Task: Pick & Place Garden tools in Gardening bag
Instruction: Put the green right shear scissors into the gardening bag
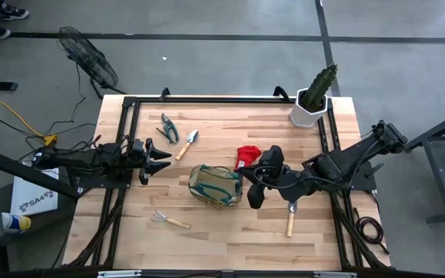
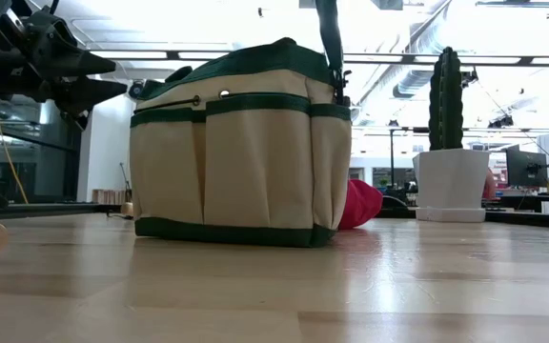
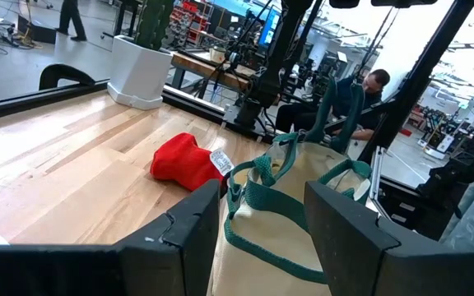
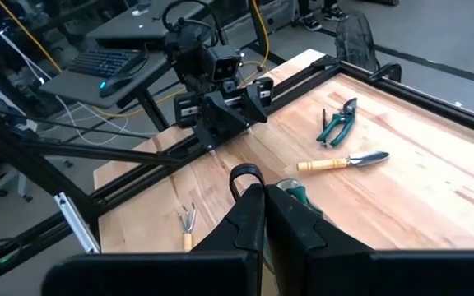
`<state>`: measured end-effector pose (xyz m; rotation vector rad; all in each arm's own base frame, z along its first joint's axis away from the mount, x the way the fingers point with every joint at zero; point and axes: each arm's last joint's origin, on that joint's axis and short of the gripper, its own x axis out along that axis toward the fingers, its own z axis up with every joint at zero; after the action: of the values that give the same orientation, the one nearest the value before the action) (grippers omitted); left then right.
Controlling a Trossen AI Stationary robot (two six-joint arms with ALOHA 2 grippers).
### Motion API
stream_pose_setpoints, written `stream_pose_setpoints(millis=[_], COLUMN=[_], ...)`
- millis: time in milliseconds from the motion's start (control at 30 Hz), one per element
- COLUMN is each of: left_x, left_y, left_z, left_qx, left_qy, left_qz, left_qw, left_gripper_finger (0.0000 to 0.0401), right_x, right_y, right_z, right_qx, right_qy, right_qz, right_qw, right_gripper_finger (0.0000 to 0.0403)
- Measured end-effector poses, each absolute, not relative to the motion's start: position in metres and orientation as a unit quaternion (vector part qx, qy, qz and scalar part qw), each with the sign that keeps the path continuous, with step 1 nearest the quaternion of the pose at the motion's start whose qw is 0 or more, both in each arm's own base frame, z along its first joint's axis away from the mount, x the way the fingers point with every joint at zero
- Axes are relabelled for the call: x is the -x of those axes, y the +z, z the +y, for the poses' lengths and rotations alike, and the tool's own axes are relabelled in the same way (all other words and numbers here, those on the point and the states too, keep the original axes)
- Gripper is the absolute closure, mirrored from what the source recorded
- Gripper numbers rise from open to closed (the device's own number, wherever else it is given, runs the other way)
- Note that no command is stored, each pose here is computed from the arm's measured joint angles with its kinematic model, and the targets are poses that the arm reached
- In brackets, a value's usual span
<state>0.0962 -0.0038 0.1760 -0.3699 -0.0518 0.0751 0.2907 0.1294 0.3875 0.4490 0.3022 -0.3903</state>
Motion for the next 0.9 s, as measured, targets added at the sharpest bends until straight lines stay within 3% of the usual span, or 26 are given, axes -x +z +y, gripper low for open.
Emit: stream_pose_setpoints(millis=[900], left_x=[-0.096], left_y=[0.176], left_z=[-0.004], left_qx=[0.184], left_qy=[0.037], left_qz=[-0.026], left_qw=[0.982], left_gripper_finger=[0.0227], right_x=[-0.321], right_y=[0.374], right_z=[0.14], right_qx=[-0.233], right_qy=[-0.203], right_qz=[0.099], right_qw=[0.946], right_gripper_finger=[0.0398])
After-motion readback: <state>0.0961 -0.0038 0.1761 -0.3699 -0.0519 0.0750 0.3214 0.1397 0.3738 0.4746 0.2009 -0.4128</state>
